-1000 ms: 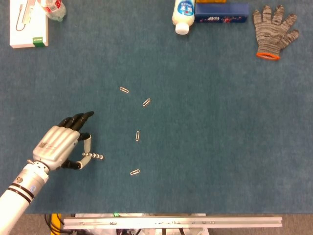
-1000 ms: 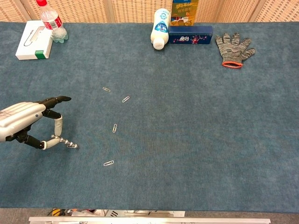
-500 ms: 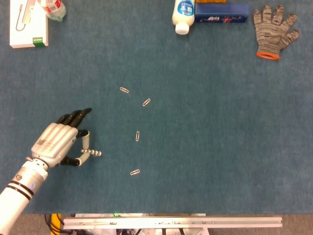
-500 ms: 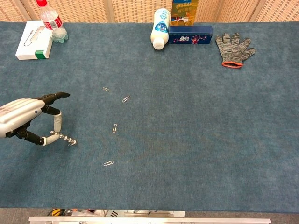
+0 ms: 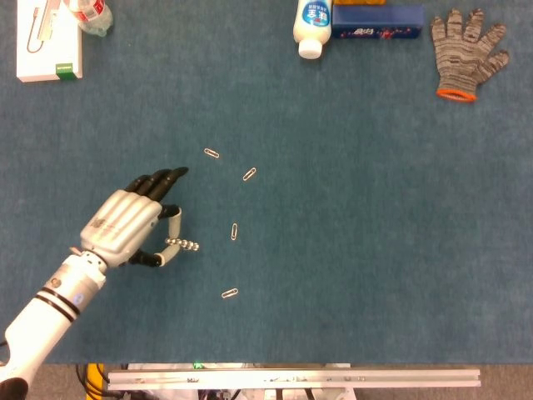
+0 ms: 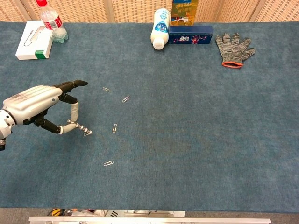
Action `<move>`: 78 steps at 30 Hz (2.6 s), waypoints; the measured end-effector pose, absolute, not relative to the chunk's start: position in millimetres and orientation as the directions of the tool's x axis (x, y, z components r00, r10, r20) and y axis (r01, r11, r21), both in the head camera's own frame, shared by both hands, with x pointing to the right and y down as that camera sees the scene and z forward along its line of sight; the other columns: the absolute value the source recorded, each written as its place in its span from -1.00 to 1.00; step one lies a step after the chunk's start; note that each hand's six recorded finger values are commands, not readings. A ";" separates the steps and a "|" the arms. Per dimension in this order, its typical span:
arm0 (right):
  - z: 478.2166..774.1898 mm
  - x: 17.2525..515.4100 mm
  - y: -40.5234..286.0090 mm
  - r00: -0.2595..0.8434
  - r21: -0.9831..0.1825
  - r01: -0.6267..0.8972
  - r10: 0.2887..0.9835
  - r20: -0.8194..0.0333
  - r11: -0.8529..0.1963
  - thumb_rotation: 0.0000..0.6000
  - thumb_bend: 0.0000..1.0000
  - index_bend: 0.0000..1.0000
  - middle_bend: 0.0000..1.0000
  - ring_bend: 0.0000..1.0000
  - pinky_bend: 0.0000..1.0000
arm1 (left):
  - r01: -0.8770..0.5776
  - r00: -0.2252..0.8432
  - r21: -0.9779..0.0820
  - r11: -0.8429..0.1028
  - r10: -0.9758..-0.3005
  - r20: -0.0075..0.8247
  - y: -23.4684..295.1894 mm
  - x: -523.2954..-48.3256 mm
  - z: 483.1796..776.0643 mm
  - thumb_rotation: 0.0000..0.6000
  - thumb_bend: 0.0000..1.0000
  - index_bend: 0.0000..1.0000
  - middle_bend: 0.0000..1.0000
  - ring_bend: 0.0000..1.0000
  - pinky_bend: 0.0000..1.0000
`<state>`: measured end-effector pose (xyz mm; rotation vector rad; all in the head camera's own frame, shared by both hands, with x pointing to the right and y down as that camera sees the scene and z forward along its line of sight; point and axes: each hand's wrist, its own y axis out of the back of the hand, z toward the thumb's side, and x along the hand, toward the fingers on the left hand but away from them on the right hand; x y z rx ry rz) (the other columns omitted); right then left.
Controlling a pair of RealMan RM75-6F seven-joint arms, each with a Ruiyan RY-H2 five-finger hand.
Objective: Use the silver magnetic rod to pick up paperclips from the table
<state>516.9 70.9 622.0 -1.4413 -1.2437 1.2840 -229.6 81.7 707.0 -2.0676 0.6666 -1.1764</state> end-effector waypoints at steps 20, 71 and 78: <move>625.6 521.0 73.6 -0.018 -0.971 0.158 0.983 -0.185 -0.180 1.00 -1.00 -0.59 -0.61 -0.62 -0.30 | -0.122 0.527 -0.734 -0.669 -0.670 0.523 62.9 -189.3 719.5 1.00 -0.30 0.25 -1.00 -1.00 -0.78; 626.8 519.2 71.0 -0.013 -0.970 0.165 0.982 -0.186 -0.181 1.00 -1.00 -0.59 -0.61 -0.62 -0.30 | -0.166 0.382 -0.758 -0.631 -0.750 0.540 41.0 -231.1 722.9 1.00 -0.29 0.25 -1.00 -1.00 -0.76; 626.3 518.0 69.7 -0.011 -0.970 0.161 0.982 -0.186 -0.182 1.00 -1.00 -0.59 -0.61 -0.62 -0.30 | -0.185 0.271 -0.761 -0.622 -0.776 0.569 35.2 -270.5 731.7 1.00 -0.30 0.25 -1.00 -1.00 -0.75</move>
